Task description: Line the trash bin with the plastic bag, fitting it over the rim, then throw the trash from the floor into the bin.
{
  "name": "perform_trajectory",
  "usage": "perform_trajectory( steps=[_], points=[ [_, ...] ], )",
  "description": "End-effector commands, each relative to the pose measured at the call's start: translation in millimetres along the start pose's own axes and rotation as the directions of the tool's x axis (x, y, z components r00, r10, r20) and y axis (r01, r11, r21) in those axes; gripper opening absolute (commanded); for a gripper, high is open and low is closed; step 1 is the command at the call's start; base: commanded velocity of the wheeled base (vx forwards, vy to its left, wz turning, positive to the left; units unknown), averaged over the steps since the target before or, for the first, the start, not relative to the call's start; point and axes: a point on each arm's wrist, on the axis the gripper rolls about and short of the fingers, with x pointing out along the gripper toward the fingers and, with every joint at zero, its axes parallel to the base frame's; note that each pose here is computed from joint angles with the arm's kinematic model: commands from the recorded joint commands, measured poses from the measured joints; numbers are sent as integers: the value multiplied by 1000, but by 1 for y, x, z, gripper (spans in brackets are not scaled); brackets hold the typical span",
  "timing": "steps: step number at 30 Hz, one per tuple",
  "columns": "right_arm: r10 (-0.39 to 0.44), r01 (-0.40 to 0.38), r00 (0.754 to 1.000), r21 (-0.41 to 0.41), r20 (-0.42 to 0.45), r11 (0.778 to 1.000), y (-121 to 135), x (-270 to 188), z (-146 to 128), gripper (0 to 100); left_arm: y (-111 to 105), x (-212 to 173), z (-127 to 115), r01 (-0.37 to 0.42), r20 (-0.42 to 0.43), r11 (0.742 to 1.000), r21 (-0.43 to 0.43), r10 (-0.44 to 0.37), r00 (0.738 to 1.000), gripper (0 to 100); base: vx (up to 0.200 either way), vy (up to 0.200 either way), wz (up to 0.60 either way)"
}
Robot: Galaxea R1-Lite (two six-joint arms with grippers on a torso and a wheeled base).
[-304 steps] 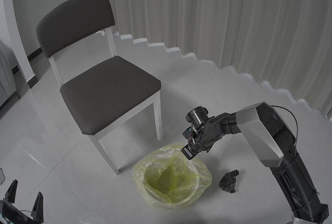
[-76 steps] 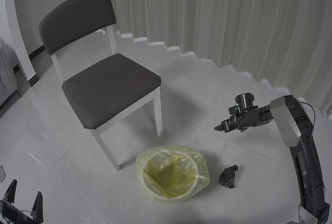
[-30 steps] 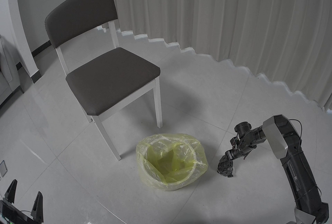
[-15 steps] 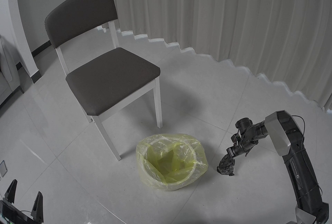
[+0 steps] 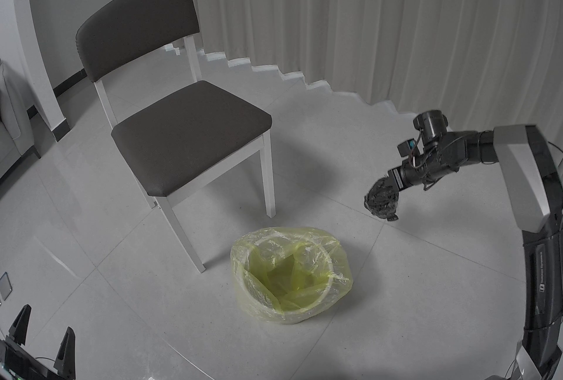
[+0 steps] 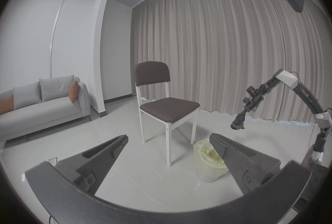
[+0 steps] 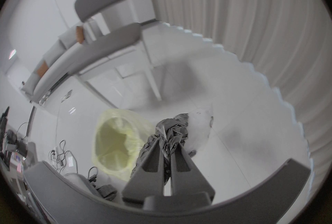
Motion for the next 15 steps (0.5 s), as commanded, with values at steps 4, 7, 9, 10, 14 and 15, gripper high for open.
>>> perform_trajectory(
  steps=[4,7,9,10,14,15],
  points=[
    [241,-221,968,-219,67,950,128,-81,30,0,0,0,-4,12,-1,1000,1,-12,1000,100,0,0,0],
    [292,-274,956,-257,36,927,157,-72,23,0,0,0,-4,12,0,1000,2,-12,1000,100,0,0,0],
    [328,-313,944,-271,13,910,170,-60,16,0,0,0,-4,12,-1,1000,1,-12,1000,100,0,0,0],
    [354,-340,935,-283,-3,897,180,-51,11,0,0,0,-4,11,-1,1000,1,-11,1000,100,0,0,0],
    [379,-373,925,-291,-39,881,197,-35,0,0,0,0,-4,11,-1,1000,1,-11,1000,100,0,0,0],
    [384,-386,921,-290,-67,876,205,-24,-8,0,0,0,-4,11,-1,1000,1,-11,1000,100,0,0,0]
  ],
)
